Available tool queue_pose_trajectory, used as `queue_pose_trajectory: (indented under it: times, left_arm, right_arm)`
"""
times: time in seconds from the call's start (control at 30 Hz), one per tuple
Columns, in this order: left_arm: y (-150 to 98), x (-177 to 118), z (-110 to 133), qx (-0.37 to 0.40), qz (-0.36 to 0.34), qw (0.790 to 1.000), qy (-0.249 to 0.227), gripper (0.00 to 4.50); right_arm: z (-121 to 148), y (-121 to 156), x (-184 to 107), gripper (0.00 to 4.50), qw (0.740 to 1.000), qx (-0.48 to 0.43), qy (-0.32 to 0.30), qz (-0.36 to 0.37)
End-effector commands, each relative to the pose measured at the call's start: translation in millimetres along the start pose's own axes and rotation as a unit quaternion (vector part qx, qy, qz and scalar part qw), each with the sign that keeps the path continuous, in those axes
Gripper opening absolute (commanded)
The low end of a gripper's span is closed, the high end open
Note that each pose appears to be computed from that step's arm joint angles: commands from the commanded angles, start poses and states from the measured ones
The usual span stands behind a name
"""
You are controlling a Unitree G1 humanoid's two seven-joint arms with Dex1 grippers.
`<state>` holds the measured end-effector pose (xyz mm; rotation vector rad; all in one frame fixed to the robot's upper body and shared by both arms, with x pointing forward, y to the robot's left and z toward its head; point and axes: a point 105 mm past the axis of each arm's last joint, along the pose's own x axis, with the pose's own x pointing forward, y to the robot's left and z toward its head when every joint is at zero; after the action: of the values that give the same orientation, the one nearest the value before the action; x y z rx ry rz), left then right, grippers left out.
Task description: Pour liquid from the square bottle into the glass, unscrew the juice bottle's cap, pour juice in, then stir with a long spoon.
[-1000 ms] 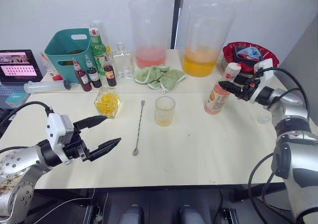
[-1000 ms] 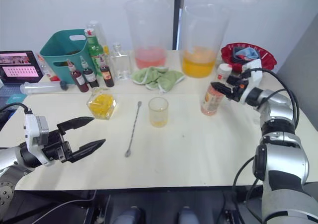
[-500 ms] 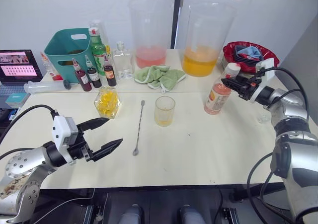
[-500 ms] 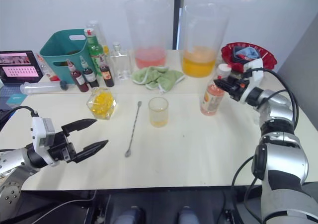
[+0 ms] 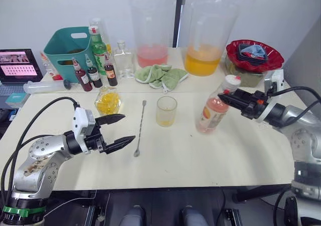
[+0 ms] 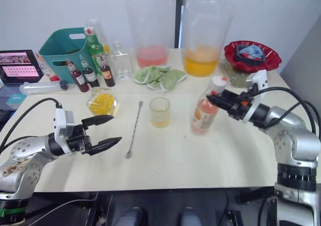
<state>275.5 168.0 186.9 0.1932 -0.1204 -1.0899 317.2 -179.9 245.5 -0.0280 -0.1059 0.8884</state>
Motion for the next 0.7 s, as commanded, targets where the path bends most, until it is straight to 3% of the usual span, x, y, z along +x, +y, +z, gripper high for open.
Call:
queue_pose_trajectory:
  times: [0.03,0.3,0.5,0.7]
  left_arm:
    - [-9,3,3,0.024,-0.048,0.998,0.016,4.50]
    - [-5,4,13,0.029,-0.066,0.997,0.014,4.50]
    - [-11,4,13,0.033,-0.073,0.997,0.018,4.50]
    - [-13,1,11,0.038,-0.069,0.997,0.024,4.50]
  right_arm:
    - [31,41,10,1.23,0.997,-0.041,-0.040,0.043]
    - [15,92,30,1.23,0.993,-0.031,-0.034,0.110]
    - [-13,104,40,1.23,0.994,-0.024,-0.025,0.107]
    - [-24,107,45,1.23,0.995,0.009,-0.024,0.094]
